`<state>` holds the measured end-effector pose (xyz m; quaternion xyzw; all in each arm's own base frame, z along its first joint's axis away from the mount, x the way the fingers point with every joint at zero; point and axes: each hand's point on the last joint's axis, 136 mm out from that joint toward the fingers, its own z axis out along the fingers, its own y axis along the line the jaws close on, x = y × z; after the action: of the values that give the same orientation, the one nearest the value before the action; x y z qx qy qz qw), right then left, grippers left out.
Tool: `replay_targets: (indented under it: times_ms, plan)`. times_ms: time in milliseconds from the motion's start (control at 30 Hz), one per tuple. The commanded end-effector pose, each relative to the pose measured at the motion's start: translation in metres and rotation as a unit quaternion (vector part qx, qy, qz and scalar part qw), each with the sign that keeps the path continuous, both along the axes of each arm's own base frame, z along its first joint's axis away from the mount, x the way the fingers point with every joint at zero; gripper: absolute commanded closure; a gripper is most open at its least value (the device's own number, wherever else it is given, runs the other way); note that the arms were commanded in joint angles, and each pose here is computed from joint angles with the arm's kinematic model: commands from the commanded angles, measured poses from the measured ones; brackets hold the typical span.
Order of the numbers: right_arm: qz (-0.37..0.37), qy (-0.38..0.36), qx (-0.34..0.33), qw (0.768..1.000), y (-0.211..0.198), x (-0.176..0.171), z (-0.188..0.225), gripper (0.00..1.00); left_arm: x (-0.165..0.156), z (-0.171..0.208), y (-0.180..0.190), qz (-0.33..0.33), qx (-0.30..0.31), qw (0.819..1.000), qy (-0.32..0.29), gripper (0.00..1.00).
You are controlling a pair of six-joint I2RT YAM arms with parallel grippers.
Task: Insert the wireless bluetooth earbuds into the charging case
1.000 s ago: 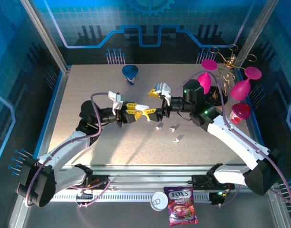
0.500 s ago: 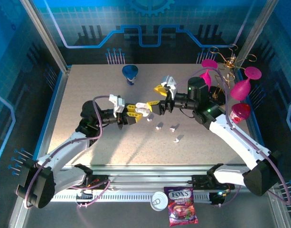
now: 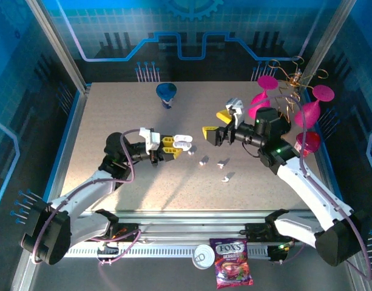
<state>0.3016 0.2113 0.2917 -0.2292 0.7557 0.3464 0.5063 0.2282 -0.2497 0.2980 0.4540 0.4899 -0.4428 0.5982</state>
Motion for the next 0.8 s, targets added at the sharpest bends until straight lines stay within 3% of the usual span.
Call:
replay_targets:
  times_ms: [0,133,333,433,533,633,767]
  plan:
    - [-0.077,0.070,-0.013,0.995,-0.024,0.002,-0.036,0.10,-0.005,0.007,0.003,0.013,-0.017,0.998,-0.058,1.00]
    - [-0.168,0.147,-0.027,0.974,-0.052,-0.007,-0.083,0.11,-0.005,0.003,0.005,0.034,-0.034,0.996,-0.072,1.00]
    - [-0.286,0.244,-0.001,0.927,-0.088,-0.034,-0.153,0.22,-0.006,-0.011,-0.005,0.019,-0.042,0.997,-0.067,1.00]
    - [-0.302,0.262,-0.015,0.916,-0.089,-0.044,-0.182,0.24,-0.008,-0.016,-0.014,0.003,-0.049,0.996,-0.068,1.00]
    - [-0.300,0.260,-0.056,0.916,-0.084,-0.047,-0.199,0.20,-0.008,-0.025,-0.023,-0.008,-0.052,0.997,-0.065,1.00]
    - [-0.302,0.254,-0.104,0.913,-0.079,-0.043,-0.206,0.23,-0.010,-0.033,-0.032,-0.015,-0.044,0.997,-0.065,1.00]
    - [-0.330,0.275,-0.126,0.894,-0.078,-0.034,-0.217,0.41,-0.013,-0.036,-0.033,-0.017,-0.042,0.997,-0.065,1.00]
